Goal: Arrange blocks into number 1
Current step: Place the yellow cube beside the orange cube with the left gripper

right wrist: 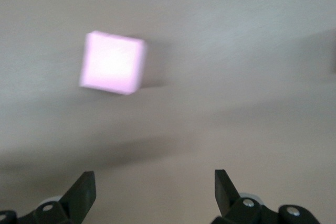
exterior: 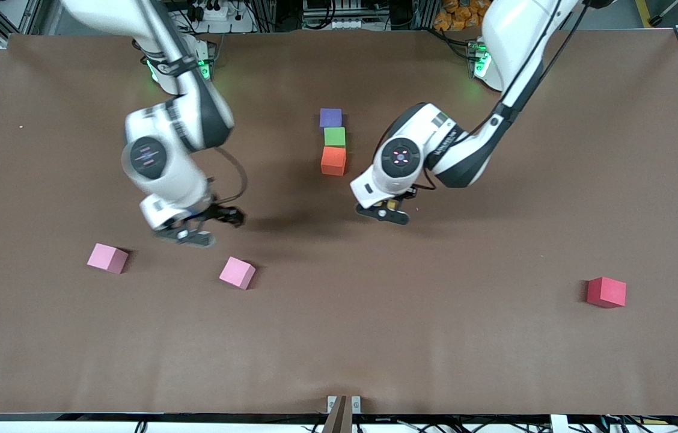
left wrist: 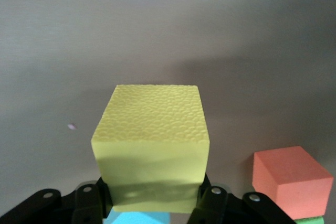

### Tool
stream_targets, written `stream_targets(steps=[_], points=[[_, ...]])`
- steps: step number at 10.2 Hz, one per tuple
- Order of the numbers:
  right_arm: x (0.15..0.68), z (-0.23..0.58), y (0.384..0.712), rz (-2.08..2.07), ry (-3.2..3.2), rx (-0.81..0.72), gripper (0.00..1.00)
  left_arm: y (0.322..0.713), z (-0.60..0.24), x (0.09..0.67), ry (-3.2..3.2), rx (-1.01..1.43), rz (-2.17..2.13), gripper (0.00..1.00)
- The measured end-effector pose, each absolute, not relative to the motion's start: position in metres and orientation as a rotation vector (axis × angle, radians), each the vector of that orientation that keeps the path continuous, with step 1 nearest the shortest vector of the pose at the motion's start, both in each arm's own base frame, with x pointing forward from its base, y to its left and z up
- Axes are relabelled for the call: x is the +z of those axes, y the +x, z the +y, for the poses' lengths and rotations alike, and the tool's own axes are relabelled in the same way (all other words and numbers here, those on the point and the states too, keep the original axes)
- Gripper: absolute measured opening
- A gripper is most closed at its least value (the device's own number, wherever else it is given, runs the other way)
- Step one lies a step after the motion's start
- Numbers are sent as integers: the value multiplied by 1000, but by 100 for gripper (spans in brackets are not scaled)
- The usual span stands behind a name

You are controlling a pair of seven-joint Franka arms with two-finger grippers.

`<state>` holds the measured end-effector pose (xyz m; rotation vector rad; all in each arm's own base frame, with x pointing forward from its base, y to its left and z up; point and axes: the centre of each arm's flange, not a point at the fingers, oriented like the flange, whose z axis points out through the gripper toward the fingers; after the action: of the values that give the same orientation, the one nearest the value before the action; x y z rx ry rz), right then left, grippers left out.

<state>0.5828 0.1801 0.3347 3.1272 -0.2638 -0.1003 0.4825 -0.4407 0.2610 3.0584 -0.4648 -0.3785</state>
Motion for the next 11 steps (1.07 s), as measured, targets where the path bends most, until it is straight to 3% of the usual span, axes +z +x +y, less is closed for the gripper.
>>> stream_targets(steps=[5, 11], points=[[372, 42, 611, -64, 3164, -205, 100, 457, -507, 217, 3035, -426, -520, 58], [370, 24, 608, 30, 3174, -260, 100, 443, -527, 218, 3081, -423, -323, 58]])
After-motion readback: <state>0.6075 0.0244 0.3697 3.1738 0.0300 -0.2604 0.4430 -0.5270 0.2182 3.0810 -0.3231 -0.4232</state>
